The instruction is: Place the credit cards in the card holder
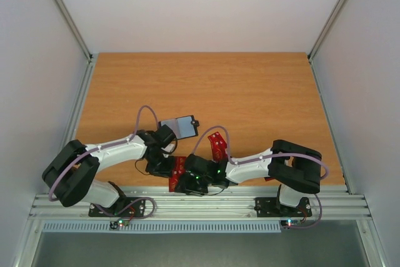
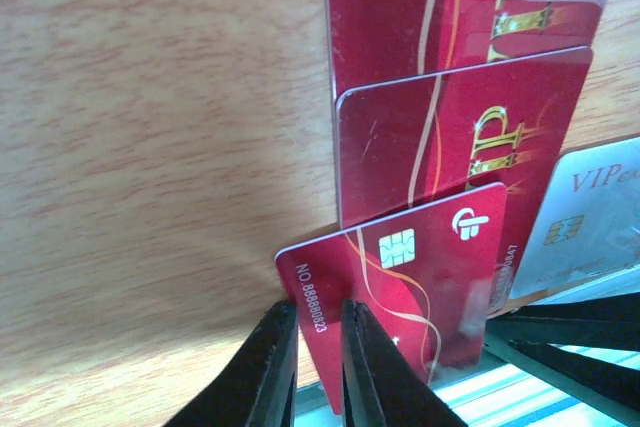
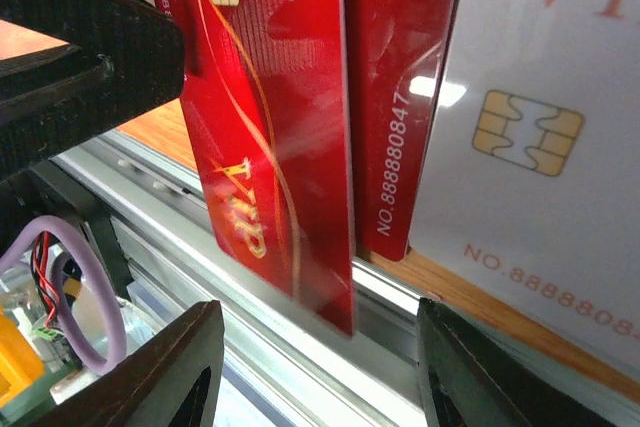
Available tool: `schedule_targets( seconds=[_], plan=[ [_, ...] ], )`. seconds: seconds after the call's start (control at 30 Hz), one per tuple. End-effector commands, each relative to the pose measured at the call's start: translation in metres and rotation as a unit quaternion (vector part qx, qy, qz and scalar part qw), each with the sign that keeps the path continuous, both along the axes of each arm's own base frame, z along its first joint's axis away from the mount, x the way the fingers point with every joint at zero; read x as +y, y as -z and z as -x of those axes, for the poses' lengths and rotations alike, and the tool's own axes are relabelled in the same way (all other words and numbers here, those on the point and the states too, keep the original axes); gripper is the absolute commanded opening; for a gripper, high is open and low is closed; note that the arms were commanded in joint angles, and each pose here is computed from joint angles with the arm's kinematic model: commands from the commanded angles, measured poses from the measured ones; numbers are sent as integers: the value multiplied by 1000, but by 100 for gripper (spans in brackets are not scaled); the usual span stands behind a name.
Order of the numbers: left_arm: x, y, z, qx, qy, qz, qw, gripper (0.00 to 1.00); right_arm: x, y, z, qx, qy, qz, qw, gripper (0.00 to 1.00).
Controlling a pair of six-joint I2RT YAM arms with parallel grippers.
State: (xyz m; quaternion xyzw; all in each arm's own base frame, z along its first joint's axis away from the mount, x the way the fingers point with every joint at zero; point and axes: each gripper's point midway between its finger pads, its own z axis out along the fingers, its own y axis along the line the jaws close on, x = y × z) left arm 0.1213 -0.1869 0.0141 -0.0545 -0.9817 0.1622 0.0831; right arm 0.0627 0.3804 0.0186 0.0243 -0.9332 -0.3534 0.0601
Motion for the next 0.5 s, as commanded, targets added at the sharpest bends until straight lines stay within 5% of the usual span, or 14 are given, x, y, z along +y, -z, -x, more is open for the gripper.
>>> schedule_targets(
  seconds=[0.0,0.47],
  plan=[
    [-2,5,-1,-4,-1,4,1000,16,1,8,-2,-14,4,1,1000,54],
    [1,11,2,5,0,-9,1000,16,12,7,-6,-29,1,-30,999,51]
  ],
)
